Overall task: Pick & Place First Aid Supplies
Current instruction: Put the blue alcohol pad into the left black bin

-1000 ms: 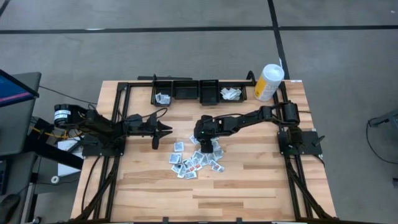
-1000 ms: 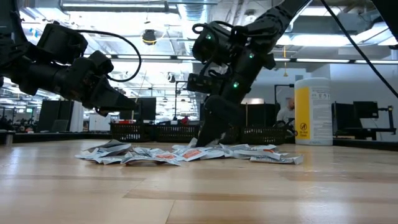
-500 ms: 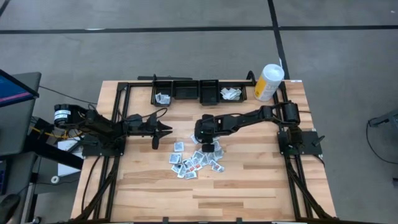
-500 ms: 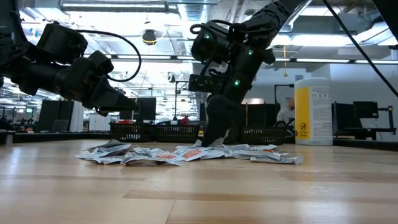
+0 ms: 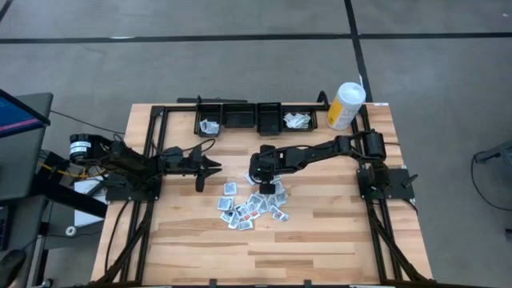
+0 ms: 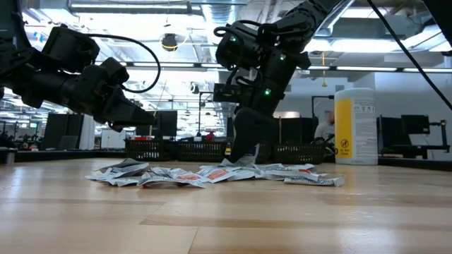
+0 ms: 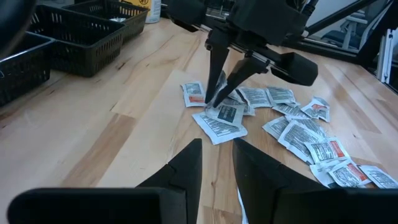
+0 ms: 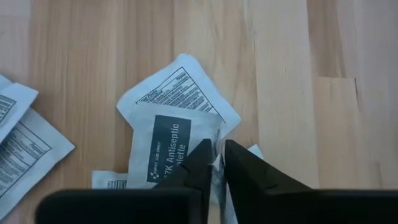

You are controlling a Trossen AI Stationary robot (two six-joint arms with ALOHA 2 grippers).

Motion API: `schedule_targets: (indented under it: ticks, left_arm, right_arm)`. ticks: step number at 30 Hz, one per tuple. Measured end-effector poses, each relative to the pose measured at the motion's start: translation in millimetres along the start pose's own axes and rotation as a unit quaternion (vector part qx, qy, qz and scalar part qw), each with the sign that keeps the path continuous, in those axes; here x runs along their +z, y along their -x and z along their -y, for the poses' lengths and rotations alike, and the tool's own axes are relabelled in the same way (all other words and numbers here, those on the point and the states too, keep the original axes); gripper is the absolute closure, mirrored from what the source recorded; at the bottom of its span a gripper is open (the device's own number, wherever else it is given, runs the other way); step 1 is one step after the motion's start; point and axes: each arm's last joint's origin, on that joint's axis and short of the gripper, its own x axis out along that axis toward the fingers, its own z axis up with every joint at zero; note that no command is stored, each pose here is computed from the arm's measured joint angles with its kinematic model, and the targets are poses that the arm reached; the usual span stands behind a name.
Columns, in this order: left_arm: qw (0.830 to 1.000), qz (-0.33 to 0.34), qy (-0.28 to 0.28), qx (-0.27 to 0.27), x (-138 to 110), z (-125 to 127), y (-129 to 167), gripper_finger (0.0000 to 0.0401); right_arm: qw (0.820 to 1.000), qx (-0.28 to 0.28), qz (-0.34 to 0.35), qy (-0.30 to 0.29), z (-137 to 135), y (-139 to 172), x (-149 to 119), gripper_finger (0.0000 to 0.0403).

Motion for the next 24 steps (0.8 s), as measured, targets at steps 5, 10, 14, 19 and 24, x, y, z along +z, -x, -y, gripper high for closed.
schedule_targets:
  ticks: [5,10,14,19,24]
  left_arm:
    - [1.000,0.000,0.000,0.000,0,0,0,0.0311]
    - [1.000,0.000,0.001,0.000,0,0,0,0.0311]
    - [1.000,0.000,0.001,0.000,0,0,0,0.0311]
    - [1.000,0.001,0.001,-0.007,0,2,0,0.0311]
    - [1.000,0.006,-0.001,-0.020,3,6,-3,0.0311]
  right_arm:
    - [1.000,-0.001,0.005,0.006,2,6,2,0.0399]
    - [1.000,-0.004,0.021,-0.010,13,21,9,0.0399]
    - [0.997,-0.012,0.065,-0.031,24,41,19,0.0400]
    - [0.990,-0.015,0.126,-0.065,40,66,29,0.0401]
    - [0.971,0.023,0.226,-0.079,55,88,43,0.0402]
